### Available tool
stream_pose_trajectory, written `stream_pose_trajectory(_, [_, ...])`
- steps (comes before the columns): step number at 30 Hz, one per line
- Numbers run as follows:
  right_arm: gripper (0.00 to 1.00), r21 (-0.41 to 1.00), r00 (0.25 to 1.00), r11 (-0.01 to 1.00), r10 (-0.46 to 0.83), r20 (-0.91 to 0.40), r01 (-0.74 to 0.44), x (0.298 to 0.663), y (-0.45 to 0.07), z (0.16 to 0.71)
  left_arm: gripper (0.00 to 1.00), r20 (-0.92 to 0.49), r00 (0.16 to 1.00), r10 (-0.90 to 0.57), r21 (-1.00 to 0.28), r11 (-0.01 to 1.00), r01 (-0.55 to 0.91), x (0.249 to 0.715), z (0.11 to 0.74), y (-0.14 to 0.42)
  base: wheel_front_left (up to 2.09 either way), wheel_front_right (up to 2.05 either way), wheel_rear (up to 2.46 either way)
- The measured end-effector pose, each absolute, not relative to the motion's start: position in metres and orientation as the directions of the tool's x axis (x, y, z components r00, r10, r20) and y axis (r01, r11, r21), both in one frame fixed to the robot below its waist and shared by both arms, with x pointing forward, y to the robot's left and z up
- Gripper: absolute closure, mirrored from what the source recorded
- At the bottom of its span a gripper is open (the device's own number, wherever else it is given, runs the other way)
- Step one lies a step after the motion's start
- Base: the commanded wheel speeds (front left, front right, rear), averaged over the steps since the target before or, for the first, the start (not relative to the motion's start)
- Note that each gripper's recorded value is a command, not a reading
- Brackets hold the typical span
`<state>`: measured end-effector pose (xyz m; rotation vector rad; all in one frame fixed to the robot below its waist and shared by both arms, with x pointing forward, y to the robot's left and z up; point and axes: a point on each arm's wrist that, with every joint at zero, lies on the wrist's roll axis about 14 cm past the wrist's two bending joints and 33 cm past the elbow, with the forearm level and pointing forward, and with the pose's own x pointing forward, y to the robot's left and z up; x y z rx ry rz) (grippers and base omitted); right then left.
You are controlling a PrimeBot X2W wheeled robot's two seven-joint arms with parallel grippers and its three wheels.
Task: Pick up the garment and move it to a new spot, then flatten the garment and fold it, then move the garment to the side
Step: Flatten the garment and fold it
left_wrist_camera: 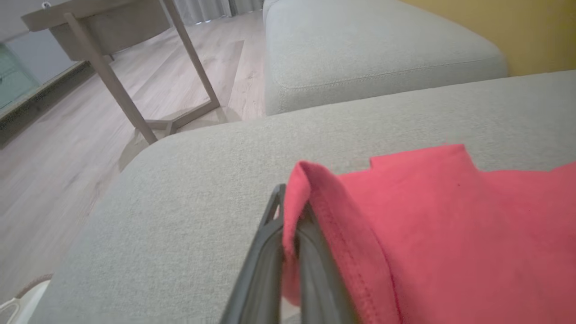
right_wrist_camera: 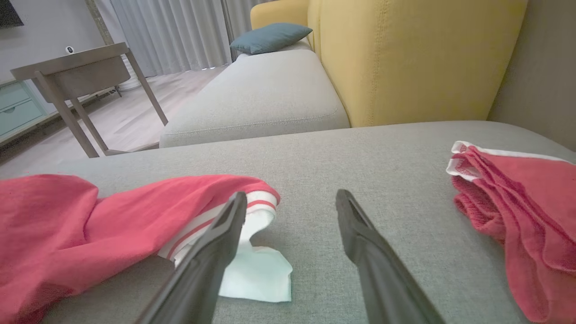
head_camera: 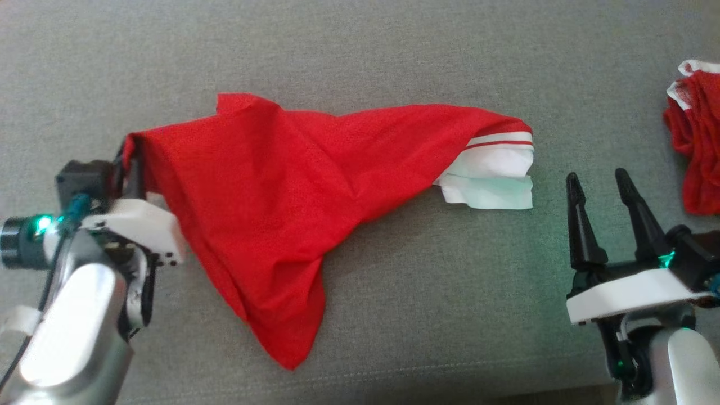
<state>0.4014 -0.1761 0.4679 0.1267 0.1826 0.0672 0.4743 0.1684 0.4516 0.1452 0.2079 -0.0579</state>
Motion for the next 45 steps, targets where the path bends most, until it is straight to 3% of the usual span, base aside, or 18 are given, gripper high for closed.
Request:
stream_pose_trajectory(2, [0.0,0.13,0.982,0.99,0.075,-0.176,-0.052,0.403,-0.177,0.468,1.0,-0.23,0.973,-0.014,0.129,0.991,0.045,0.474,0.44,0.178,0.0,0.0,0.0])
stream_pose_trajectory(4, [0.0,0.13,0.98,0.99,0.074,-0.182,-0.05,0.404,-0.178,0.465,0.39,-0.243,0.97,0.02,0.11,0.994,0.007,0.474,0.431,0.188,0.0,0.0,0.0])
stream_pose_trajectory(5, [0.0,0.13,0.98,0.99,0.072,-0.184,-0.049,0.404,-0.178,0.465,0.0,-0.246,0.969,0.03,0.11,0.994,-0.002,0.474,0.427,0.192,0.0,0.0,0.0])
stream_pose_trajectory(18, [0.0,0.102,0.989,0.992,0.091,-0.118,-0.079,0.402,-0.172,0.489,0.0,-0.168,0.982,0.088,-0.003,0.996,-0.089,0.444,0.434,0.197,0.0,0.0,0.0])
stream_pose_trajectory(29, [0.0,0.095,0.99,0.99,0.116,-0.081,-0.109,0.383,-0.163,0.507,0.0,0.01,1.0,0.004,-0.039,0.999,-0.003,0.405,0.492,0.162,0.0,0.0,0.0])
stream_pose_trajectory(45, [0.0,0.094,0.99,0.99,0.116,-0.081,-0.108,0.365,-0.163,0.511,0.0,0.015,0.998,-0.057,-0.02,0.998,0.058,0.377,0.501,0.14,0.0,0.0,0.0])
